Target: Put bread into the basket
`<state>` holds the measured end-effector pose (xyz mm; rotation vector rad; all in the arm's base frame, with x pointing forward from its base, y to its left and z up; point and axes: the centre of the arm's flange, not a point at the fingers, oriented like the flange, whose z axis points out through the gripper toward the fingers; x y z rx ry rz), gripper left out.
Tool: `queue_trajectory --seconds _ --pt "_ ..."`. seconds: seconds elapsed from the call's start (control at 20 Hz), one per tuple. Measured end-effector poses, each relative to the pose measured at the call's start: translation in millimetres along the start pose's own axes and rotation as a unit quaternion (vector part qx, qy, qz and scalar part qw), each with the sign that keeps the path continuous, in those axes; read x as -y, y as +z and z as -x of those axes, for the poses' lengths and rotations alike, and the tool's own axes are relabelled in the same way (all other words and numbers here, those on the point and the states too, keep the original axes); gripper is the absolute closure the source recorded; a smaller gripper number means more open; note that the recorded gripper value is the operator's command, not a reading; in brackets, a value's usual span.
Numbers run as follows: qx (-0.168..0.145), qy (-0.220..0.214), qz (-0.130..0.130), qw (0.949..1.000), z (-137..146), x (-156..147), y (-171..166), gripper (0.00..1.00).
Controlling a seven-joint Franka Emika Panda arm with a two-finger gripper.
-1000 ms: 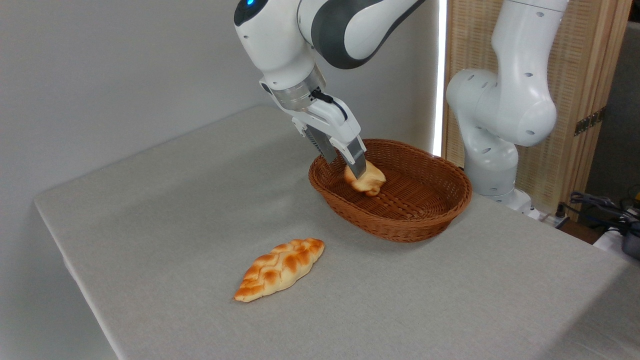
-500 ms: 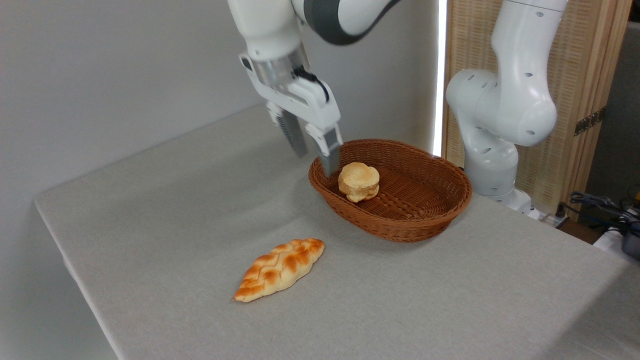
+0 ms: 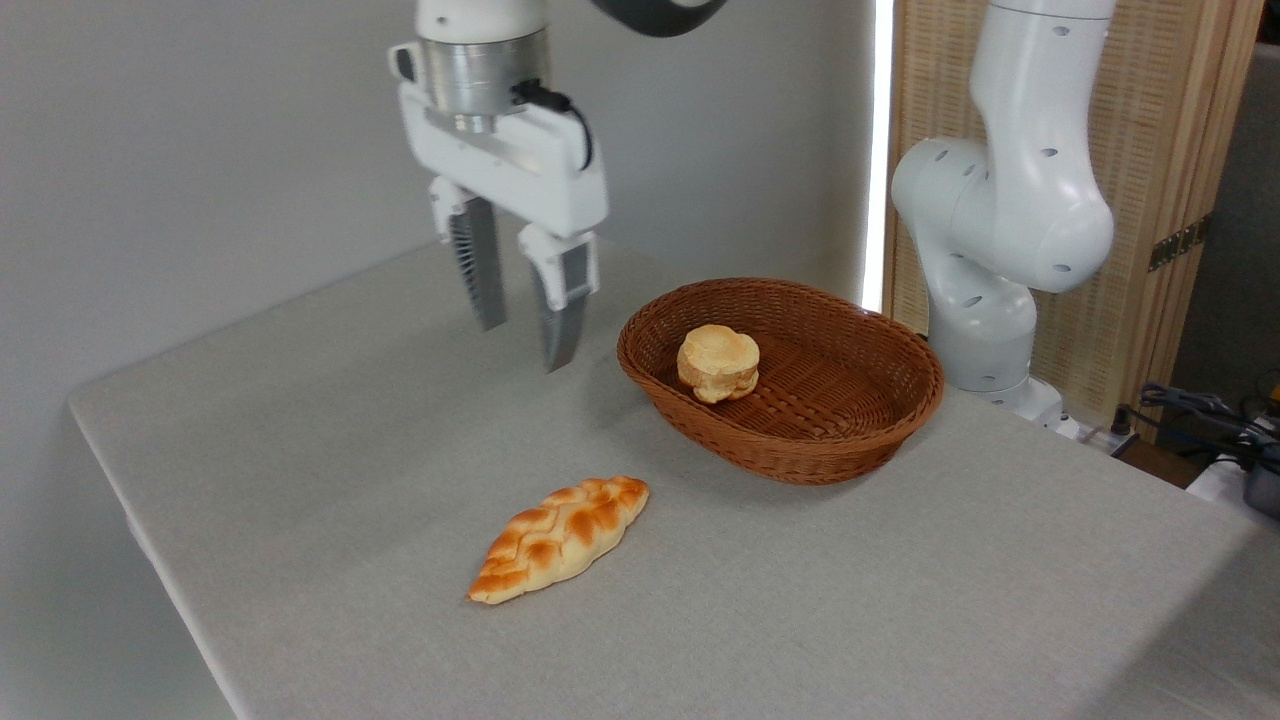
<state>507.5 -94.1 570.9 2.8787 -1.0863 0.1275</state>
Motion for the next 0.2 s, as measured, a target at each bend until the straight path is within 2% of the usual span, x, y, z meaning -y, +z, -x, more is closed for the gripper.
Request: queue_trajectory --seconds 0.2 --pt "-0.005 -0.004 -0.006 1.0 -8.6 30.2 3.4 0.0"
